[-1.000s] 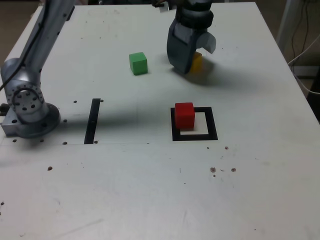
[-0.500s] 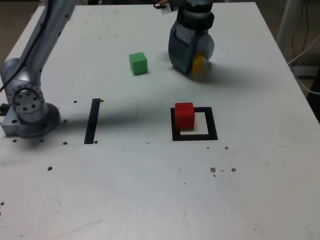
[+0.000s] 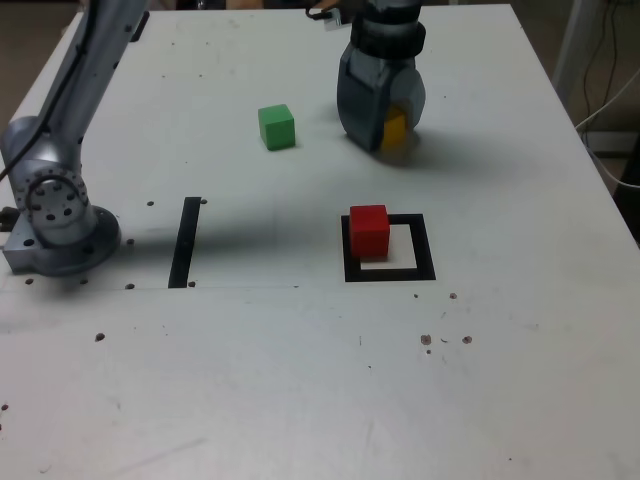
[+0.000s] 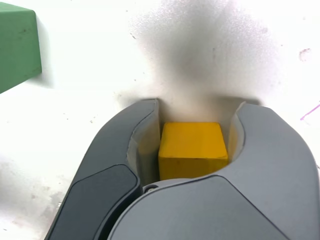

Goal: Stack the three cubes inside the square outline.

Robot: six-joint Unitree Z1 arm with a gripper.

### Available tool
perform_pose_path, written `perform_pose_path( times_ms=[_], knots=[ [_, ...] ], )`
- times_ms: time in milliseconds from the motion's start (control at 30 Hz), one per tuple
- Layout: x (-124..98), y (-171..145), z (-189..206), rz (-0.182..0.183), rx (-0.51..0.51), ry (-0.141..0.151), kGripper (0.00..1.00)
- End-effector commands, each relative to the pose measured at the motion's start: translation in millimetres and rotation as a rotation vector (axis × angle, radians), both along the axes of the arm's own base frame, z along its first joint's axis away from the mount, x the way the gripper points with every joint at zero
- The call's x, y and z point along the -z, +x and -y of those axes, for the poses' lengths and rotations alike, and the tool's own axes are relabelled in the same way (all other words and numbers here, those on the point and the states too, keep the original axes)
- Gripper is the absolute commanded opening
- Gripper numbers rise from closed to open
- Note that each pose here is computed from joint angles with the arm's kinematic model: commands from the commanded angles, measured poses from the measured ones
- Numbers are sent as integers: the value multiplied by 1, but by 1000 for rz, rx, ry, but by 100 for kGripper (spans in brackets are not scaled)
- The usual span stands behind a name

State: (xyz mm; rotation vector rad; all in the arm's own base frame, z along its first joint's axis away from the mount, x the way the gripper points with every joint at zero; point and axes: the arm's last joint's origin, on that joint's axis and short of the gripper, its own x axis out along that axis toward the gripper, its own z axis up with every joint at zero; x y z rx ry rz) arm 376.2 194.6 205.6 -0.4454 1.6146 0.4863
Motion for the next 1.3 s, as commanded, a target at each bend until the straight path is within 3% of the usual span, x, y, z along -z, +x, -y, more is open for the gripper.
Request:
perform_pose_path(
  times_ms=[0, 67, 367, 533, 767, 1100, 1267],
  knots=[
    [-7, -4, 5, 14, 37, -12, 15],
    [-17, -8, 12, 25, 66, -5, 15],
    [-73, -46, 77, 62, 232, 92, 15],
    [-86, -70, 127, 41, 375, 121, 15],
    [-81, -87, 174, 12, 515, 76, 15],
    [-71, -75, 205, 73, 582, 13, 15],
    [-57, -63, 210, 76, 581, -28, 15]
  ],
)
